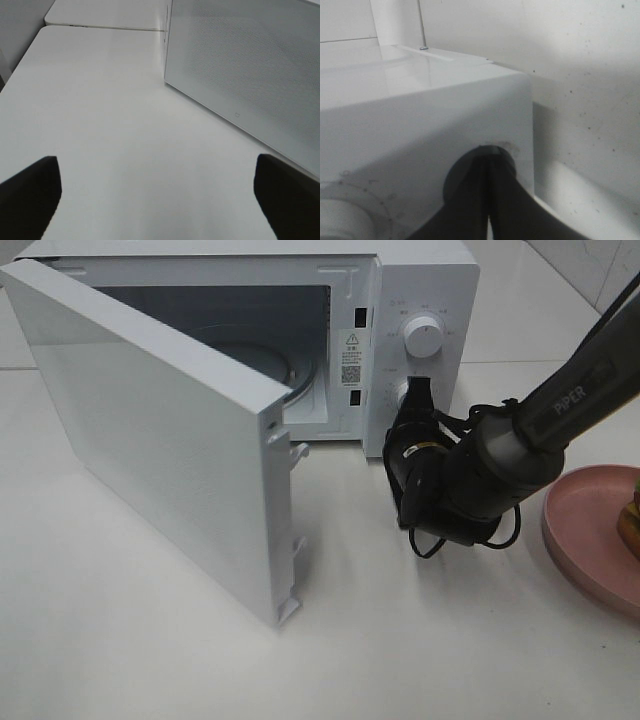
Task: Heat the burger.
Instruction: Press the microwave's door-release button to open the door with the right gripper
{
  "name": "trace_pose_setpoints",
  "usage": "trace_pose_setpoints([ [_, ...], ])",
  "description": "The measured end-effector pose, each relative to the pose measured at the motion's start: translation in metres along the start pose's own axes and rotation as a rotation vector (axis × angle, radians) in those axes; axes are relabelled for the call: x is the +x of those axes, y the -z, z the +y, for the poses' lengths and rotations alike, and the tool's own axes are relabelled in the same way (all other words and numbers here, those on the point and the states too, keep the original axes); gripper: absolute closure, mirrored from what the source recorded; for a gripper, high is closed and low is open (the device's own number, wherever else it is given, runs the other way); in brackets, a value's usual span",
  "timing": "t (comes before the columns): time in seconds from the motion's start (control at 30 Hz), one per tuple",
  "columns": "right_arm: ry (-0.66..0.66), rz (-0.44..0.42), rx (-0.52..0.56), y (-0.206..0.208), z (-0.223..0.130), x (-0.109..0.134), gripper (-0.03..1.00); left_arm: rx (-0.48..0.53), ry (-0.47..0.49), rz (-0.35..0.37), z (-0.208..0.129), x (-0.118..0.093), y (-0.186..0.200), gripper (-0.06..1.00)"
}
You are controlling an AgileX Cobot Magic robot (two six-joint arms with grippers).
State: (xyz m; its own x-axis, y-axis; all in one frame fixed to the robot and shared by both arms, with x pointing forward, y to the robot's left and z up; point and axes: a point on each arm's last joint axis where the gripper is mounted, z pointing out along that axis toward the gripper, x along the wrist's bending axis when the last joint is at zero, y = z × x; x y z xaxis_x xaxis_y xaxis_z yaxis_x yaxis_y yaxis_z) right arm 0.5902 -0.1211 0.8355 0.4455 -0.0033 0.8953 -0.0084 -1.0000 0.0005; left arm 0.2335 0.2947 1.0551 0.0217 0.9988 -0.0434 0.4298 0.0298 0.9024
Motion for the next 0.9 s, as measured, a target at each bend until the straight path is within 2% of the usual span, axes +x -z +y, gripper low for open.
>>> trace_pose_setpoints([
  [0.5, -0.031, -0.054, 0.020, 0.001, 0.002, 0.007, 0.97, 0.000, 0.000, 0.000, 0.000, 0.000, 0.000, -0.05],
  [0.77, 0.012, -0.084, 0.065, 0.005, 0.008, 0.011, 0.97, 0.000, 0.000, 0.000, 0.000, 0.000, 0.000, -0.05],
  [0.9, 0.074, -0.082, 0.112, 0.011, 0.010, 0.013, 0.97, 0.000, 0.000, 0.000, 0.000, 0.000, 0.000, -0.05],
])
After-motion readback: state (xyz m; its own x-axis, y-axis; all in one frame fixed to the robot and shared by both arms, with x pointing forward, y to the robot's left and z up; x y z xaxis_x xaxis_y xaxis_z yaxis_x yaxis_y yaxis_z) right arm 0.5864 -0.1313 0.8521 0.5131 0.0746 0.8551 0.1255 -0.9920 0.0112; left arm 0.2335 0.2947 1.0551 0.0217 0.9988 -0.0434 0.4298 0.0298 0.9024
